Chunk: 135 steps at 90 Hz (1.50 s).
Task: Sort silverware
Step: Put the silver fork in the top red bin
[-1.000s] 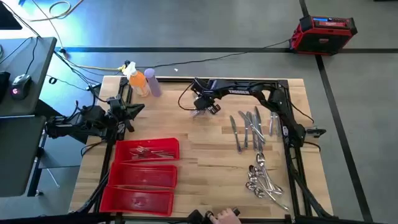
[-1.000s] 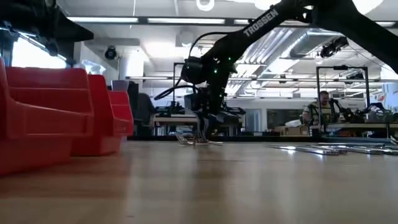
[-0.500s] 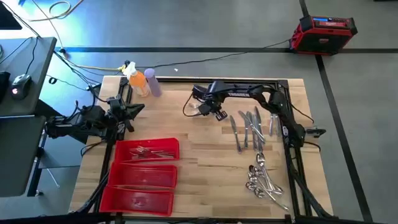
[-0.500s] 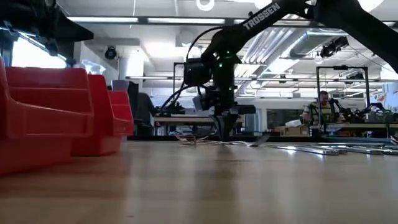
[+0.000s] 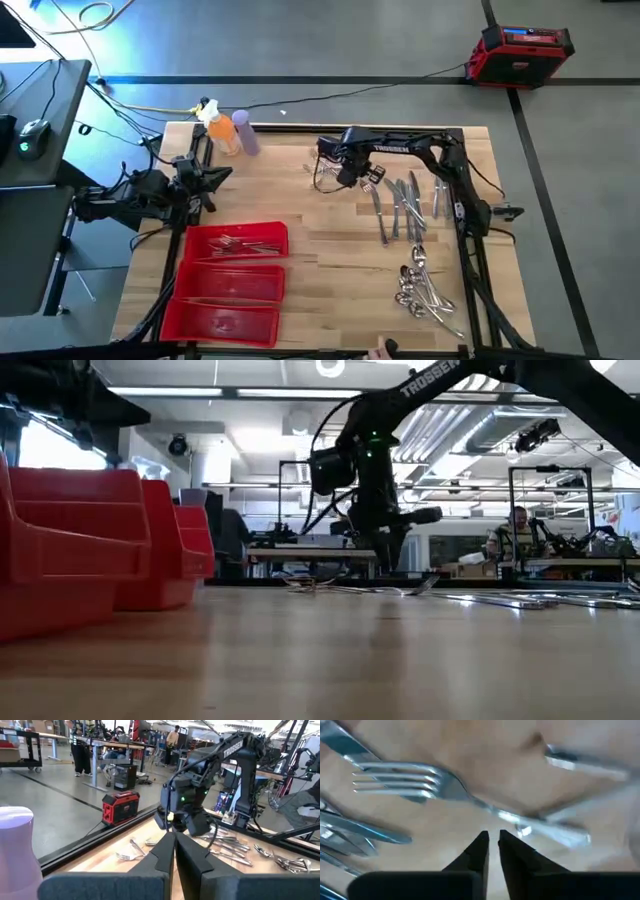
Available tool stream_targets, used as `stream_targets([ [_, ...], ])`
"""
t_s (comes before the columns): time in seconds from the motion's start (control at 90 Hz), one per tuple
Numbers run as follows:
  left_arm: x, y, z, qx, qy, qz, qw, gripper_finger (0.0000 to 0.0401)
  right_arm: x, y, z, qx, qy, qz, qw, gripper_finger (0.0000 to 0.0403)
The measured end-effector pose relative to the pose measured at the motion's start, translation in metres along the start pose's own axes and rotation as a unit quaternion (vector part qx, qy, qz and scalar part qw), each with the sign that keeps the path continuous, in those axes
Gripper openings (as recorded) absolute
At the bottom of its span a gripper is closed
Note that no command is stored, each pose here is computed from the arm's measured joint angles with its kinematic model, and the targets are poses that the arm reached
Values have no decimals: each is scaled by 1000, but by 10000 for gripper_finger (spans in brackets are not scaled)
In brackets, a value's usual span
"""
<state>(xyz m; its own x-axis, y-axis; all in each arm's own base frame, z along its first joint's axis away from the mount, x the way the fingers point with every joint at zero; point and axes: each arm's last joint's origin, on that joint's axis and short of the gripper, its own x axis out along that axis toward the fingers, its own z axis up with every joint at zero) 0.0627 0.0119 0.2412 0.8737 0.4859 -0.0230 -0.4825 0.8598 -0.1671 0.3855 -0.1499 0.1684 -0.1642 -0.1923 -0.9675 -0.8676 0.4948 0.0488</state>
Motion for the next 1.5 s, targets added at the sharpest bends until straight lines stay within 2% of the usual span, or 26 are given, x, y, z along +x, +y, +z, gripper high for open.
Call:
stream_targets([
  [0.178, 0, 0, 0, 0, 0, 0, 1000, 0, 7, 1, 5, -73, -2, -6, 997, 100],
  [0.289, 0, 0, 0, 0, 0, 0, 1000, 0, 13, 0, 2, -97, 5, -9, 995, 129],
  [0.456, 0, 0, 0, 0, 1, 0, 1000, 0, 32, 3, -8, -143, 48, -5, 989, 137],
  [0.611, 0, 0, -1, 0, 1, 0, 1000, 0, 43, 2, -8, -150, 57, -29, 987, 137],
  [0.811, 0, 0, 0, 0, 1, 0, 1000, 0, 42, 3, -3, -86, 33, -34, 995, 137],
  [0.956, 0, 0, 0, 0, 0, 0, 1000, 0, 41, 3, -1, -62, 22, -36, 997, 133],
  [1.033, 0, 0, -1, 1, 1, 0, 1000, 0, 41, 2, 0, -43, 12, -38, 998, 115],
  [1.111, 0, 0, -1, 0, 1, 0, 1000, 0, 40, 2, 3, -25, 7, -43, 999, 79],
  [1.178, 0, 0, 0, -3, 1, 0, 1000, 0, 40, 2, 6, 15, 9, -49, 999, 33],
  [1.233, 0, 0, 0, -3, 1, 0, 1000, 0, 39, 1, 6, 67, 19, -58, 996, 12],
  [1.367, 0, 0, 0, -3, 1, 0, 1000, 0, 36, -1, 9, 154, 27, -63, 986, 3],
  [1.5, 0, 0, 0, -4, 1, 0, 1000, 0, 14, -11, 15, 225, -36, -80, 970, 1],
])
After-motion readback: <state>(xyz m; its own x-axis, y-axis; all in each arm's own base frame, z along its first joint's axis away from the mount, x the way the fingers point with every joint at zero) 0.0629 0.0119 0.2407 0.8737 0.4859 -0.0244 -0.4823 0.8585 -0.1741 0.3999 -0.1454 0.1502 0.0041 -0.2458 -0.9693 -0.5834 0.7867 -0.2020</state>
